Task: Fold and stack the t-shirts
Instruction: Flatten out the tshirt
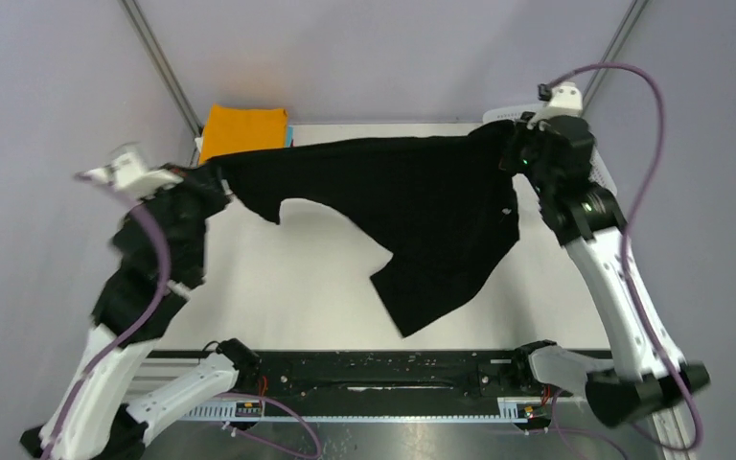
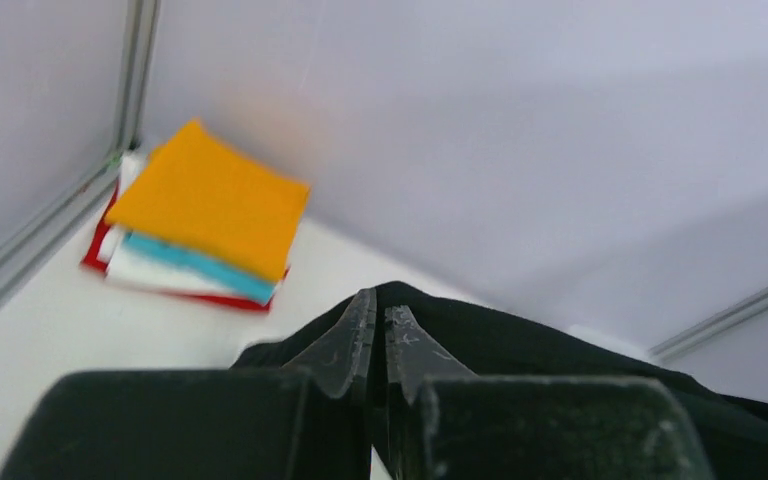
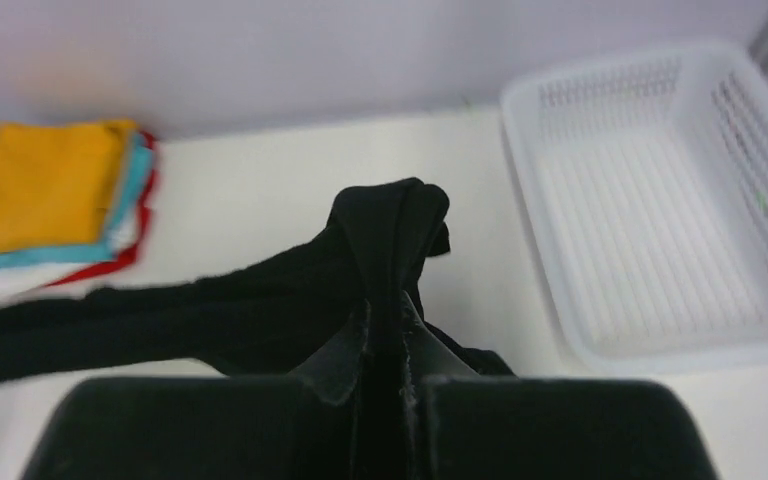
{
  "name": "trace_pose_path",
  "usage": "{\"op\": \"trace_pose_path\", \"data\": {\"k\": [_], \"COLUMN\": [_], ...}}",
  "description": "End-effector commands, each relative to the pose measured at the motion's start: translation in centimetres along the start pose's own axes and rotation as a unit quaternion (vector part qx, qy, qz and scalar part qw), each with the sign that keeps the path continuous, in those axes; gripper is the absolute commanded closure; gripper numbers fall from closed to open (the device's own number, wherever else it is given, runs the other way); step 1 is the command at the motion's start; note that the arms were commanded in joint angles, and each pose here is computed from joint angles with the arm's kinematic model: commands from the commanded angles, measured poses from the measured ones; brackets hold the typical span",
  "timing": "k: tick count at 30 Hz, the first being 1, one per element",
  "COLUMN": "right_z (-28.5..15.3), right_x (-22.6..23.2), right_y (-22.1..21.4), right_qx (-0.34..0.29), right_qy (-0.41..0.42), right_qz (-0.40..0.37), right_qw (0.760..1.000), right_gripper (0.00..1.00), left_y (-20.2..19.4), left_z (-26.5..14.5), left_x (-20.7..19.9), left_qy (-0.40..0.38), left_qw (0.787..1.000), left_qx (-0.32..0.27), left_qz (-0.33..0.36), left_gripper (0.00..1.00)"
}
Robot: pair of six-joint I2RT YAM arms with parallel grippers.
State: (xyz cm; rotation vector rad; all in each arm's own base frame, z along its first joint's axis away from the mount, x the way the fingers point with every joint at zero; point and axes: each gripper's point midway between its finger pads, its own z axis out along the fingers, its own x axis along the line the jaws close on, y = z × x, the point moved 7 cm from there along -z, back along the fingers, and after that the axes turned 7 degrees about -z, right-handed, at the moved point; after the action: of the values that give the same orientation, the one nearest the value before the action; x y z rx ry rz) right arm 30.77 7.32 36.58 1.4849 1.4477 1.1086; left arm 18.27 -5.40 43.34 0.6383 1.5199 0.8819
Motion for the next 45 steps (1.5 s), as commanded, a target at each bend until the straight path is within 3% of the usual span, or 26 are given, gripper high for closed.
{"op": "trace_pose_path", "data": {"k": [1,7,12,16,20,25,29,31,35,37,38,39,41,44,45], "right_z": [-7.9,-20.0,-27.5,-30.0,-29.1,-22.6,-12.7,-7.5,3.1,8.2,10.4,12.6,16.3,19.9,20.7], "right_x": [-0.3,-0.6,-0.6,-0.9,-0.9,-0.4,0.1,0.1,1.3,2.4,2.9,3.4,4.0,4.3,4.3], "right_y": [4.3,8.4,10.1,10.9,11.3,10.7,7.8,5.5,-0.5,-3.6,-5.0,-6.4,-8.3,-9.8,-9.9], "right_qx": [-0.086,-0.218,-0.296,-0.324,-0.322,-0.273,-0.197,-0.147,-0.032,0.021,0.046,0.073,0.121,0.189,0.2], "right_qy": [0.066,0.153,0.213,0.22,0.208,0.172,0.12,0.085,0.066,0.079,0.088,0.092,0.088,0.066,0.055], "right_qz": [-0.044,-0.055,-0.073,-0.08,-0.084,-0.078,-0.075,-0.07,-0.068,-0.065,-0.061,-0.057,-0.053,-0.054,-0.058], "right_qw": [0.993,0.962,0.928,0.917,0.92,0.943,0.97,0.983,0.995,0.995,0.993,0.991,0.987,0.978,0.976], "right_gripper": [1.0,1.0,1.0,1.0,1.0,1.0,1.0,0.99,0.99,0.92,0.85,0.73,0.48,0.18,0.12], "left_y": [8.5,14.0,17.1,18.2,17.2,12.8,6.3,1.9,-7.2,-11.8,-13.7,-15.4,-17.5,-19.5,-19.7], "left_z": [-4.5,-9.9,-12.9,-13.2,-10.8,-3.8,3.7,8.0,17.9,21.8,23.4,24.9,27.2,28.8,28.9], "left_x": [-0.3,-1.0,-0.8,-0.9,-2.2,-3.4,-2.8,-2.0,2.5,4.5,5.2,5.8,6.1,6.2,6.1], "left_qy": [-0.085,-0.216,-0.266,-0.265,-0.231,-0.083,0.081,0.104,0.16,0.184,0.192,0.207,0.218,0.216,0.209], "left_qw": [0.99,0.966,0.949,0.946,0.959,0.988,0.988,0.989,0.979,0.966,0.96,0.952,0.942,0.936,0.937], "left_qx": [-0.104,-0.13,-0.155,-0.167,-0.153,-0.13,-0.117,-0.066,0.049,0.112,0.143,0.165,0.194,0.223,0.225], "left_qz": [-0.044,-0.052,-0.07,-0.075,-0.058,-0.004,0.065,0.087,0.116,0.14,0.147,0.156,0.166,0.169,0.166], "left_gripper": [1.0,1.0,1.0,1.0,1.0,1.0,1.0,1.0,0.91,0.91,0.89,0.77,0.42,0.08,0.02]}}
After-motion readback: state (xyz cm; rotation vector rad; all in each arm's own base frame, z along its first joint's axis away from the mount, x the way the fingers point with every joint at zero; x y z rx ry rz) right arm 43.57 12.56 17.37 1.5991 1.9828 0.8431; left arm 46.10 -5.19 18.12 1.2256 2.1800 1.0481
